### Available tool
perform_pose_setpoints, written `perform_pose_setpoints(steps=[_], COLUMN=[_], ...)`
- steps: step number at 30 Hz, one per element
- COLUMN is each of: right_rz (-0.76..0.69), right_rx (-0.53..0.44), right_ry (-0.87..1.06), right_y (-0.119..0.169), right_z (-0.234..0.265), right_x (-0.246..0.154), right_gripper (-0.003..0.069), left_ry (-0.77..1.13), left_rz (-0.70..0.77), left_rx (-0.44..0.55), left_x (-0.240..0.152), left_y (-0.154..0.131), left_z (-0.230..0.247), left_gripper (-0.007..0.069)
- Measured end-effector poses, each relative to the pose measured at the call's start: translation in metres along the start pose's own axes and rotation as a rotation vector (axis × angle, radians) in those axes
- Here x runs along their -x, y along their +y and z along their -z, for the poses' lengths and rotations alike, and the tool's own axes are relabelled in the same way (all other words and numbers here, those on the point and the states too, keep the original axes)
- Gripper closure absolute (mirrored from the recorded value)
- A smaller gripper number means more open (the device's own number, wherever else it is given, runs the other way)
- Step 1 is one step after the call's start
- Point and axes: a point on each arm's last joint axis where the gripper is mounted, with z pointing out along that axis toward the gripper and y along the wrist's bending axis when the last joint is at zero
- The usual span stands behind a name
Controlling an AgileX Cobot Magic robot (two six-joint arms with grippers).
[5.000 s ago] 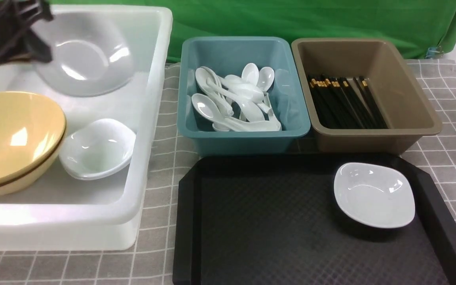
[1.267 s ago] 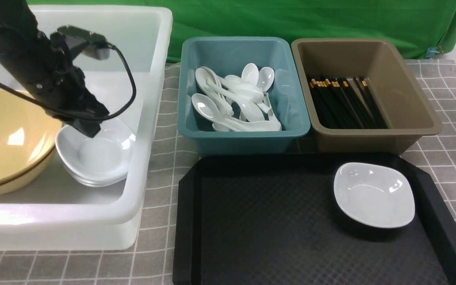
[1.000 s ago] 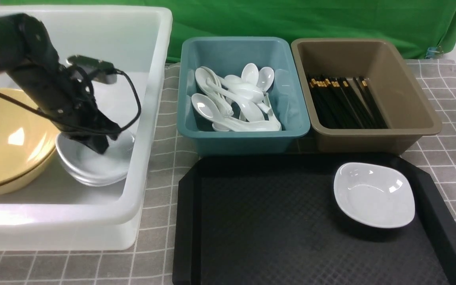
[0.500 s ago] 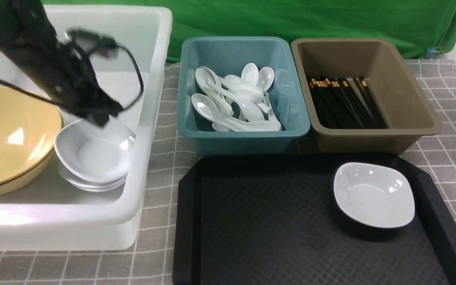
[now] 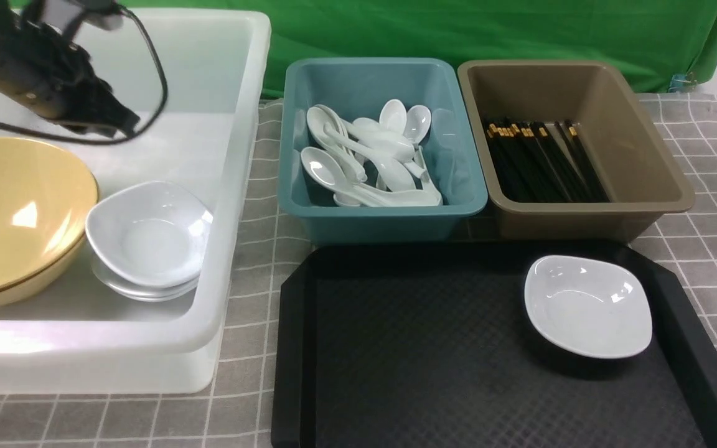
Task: On grey table put chopsticks spoon bowls plates into blue grey white boxes.
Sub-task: 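Place the white bowl into the white bin with the other dishes with the left gripper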
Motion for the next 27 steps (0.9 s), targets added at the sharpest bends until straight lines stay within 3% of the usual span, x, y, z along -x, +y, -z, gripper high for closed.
perform_pose_setpoints(steps=[7,14,19,24,27], right_rz=[0.000,0.000,0.000,0.000,0.000], right_rx=[0.000,0.000,0.000,0.000,0.000], right_ry=[0.001,0.001,0.001,0.001,0.001], right_y=[0.000,0.000,0.000,0.000,0.000], right_z=[0.000,0.000,0.000,0.000,0.000], right_x=[0.000,0.000,0.000,0.000,0.000], right_gripper=[0.0533,0.0533,0.0534,0.0536,0.0535], left_ry=[0.070,0.027,0.031,0.011,-0.043], left_rz=[-0.044,-0.107,-0.133,-0.106,0.101], left_rx=[-0.101,-0.228,-0.248,-0.142,-0.076], left_x=[-0.009,0.003,0.005,0.013,0.008], left_y=[-0.018,-0.050,-0.057,-0.034,0.004], left_z=[-0.048,-0.052,-0.051,-0.017,0.014], left_gripper=[0.0625,0.0624,0.0624,0.0624,0.0624])
